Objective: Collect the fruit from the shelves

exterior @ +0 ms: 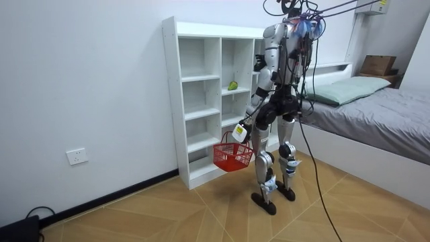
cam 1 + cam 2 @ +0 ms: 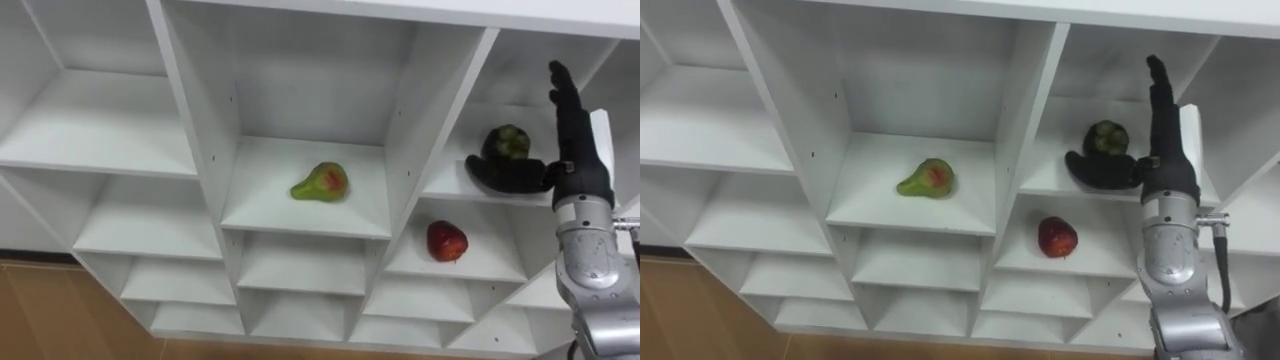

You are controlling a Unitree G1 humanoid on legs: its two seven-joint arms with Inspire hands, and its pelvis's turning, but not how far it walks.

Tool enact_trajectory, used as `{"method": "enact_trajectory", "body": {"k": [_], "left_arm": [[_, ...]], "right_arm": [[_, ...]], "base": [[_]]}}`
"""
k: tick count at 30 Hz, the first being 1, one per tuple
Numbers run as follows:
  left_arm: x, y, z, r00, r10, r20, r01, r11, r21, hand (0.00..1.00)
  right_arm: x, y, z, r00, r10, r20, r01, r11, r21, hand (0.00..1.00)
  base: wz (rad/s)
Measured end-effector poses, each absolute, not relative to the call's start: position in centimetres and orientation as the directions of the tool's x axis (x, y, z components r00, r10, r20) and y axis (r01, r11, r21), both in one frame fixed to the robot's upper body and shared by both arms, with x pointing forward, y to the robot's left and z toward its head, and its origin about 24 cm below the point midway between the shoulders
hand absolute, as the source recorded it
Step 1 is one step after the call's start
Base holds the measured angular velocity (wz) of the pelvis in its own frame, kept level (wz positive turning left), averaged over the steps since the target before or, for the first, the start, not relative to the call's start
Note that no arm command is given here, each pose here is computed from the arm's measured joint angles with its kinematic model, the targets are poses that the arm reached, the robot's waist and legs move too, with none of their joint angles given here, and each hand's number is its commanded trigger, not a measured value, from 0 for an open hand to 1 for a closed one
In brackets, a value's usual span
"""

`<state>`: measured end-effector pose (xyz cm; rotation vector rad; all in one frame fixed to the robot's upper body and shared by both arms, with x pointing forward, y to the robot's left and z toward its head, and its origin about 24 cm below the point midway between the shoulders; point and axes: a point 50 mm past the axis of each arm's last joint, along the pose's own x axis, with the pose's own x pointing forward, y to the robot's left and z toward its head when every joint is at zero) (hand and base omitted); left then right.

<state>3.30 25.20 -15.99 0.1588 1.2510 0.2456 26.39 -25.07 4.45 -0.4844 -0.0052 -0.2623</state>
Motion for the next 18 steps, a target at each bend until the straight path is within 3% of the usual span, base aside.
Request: {"method": "enact_trajectory", "body": {"k": [18], "left_arm": [[3.3,25.6,-15.9,0.259,0.277,-0.925,-0.053,0.961,0.273,1.0]], "right_arm": [[26.6,-25.8,2.8,0.983,-0.146,-0.107,0.081,0.885,-0.459,0.0]], "base": [[0.0]]}}
